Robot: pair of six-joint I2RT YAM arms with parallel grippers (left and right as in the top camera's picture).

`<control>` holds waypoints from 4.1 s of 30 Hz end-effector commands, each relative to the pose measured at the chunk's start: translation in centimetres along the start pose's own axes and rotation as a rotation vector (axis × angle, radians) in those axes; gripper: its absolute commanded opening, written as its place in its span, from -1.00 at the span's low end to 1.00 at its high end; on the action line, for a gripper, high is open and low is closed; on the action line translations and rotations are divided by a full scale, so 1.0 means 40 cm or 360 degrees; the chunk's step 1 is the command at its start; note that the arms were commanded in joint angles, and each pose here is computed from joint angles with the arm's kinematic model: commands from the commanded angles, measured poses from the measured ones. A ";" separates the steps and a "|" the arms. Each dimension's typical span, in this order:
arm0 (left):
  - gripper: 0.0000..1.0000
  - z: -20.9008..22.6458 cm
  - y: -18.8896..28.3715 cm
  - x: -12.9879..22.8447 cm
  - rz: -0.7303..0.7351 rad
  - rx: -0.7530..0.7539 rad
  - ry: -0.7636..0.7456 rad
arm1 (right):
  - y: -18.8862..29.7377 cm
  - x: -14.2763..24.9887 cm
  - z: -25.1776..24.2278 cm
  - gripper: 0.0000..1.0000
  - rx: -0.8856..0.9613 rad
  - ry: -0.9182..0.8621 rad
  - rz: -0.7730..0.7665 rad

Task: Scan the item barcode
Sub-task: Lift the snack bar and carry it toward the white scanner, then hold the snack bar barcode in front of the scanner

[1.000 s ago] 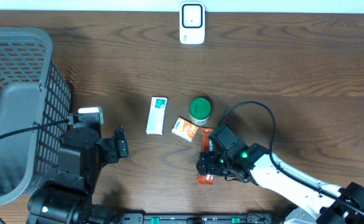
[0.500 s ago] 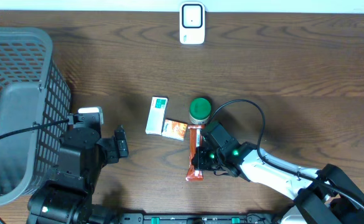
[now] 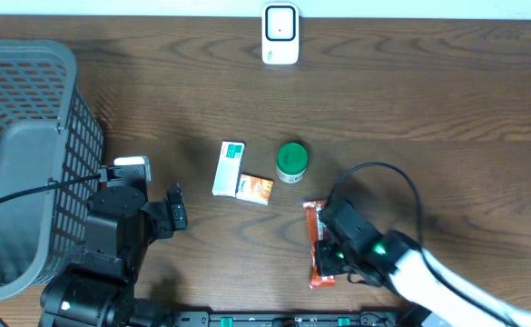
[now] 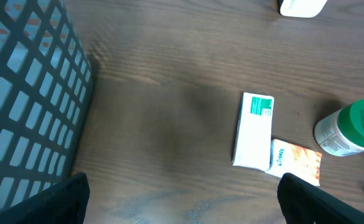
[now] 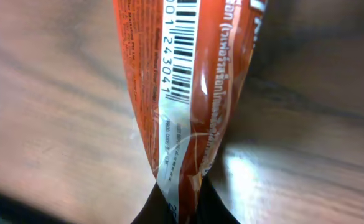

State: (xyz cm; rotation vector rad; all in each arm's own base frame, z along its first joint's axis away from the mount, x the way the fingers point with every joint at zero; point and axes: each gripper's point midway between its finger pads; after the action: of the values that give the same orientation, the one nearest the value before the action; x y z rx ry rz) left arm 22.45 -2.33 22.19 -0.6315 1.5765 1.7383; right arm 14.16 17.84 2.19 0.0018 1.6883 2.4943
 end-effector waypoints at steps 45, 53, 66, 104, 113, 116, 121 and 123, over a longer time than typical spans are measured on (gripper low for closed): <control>0.91 0.009 0.003 -0.005 -0.0010 -0.0029 0.0014 | 0.470 -0.176 0.232 -0.98 -0.0462 0.0562 -0.0883; 0.91 0.009 0.003 -0.005 -0.0010 -0.0029 0.0014 | 0.483 -0.318 0.217 -0.98 0.0072 0.0579 -0.0861; 0.91 0.009 0.003 -0.005 -0.0010 -0.0029 0.0014 | 0.454 -0.716 0.135 -0.98 0.1083 0.0627 -0.1171; 0.91 0.009 0.003 -0.005 -0.0010 -0.0029 0.0014 | 0.090 -1.249 0.177 -0.97 0.2334 0.1772 -0.1206; 0.91 0.009 0.003 -0.005 -0.0010 -0.0029 0.0014 | 0.066 -1.260 0.168 -0.98 0.2314 0.1817 -0.1227; 0.91 0.009 0.003 -0.005 -0.0010 -0.0029 0.0014 | 0.061 -1.261 0.165 -0.98 0.2308 0.1833 -0.1214; 0.91 0.009 0.003 -0.005 -0.0010 -0.0029 0.0014 | 0.026 -1.255 0.136 -0.98 0.2300 0.1917 -0.1054; 0.91 0.009 0.003 -0.005 -0.0010 -0.0029 0.0014 | 0.016 -1.251 0.128 -0.98 0.2293 0.1932 -0.1012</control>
State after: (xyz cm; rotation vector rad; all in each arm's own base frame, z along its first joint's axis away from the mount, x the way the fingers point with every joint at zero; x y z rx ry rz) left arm 22.45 -2.33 22.19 -0.6315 1.5765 1.7383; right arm 63.74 17.31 8.65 -1.6975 2.6759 0.2936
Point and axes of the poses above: each gripper's point midway between its finger pads, its own y axis back along the fingers, its own z axis along the line the jaws close on, x = y × z, and after that the axes turned 14 degrees about -y, right-handed
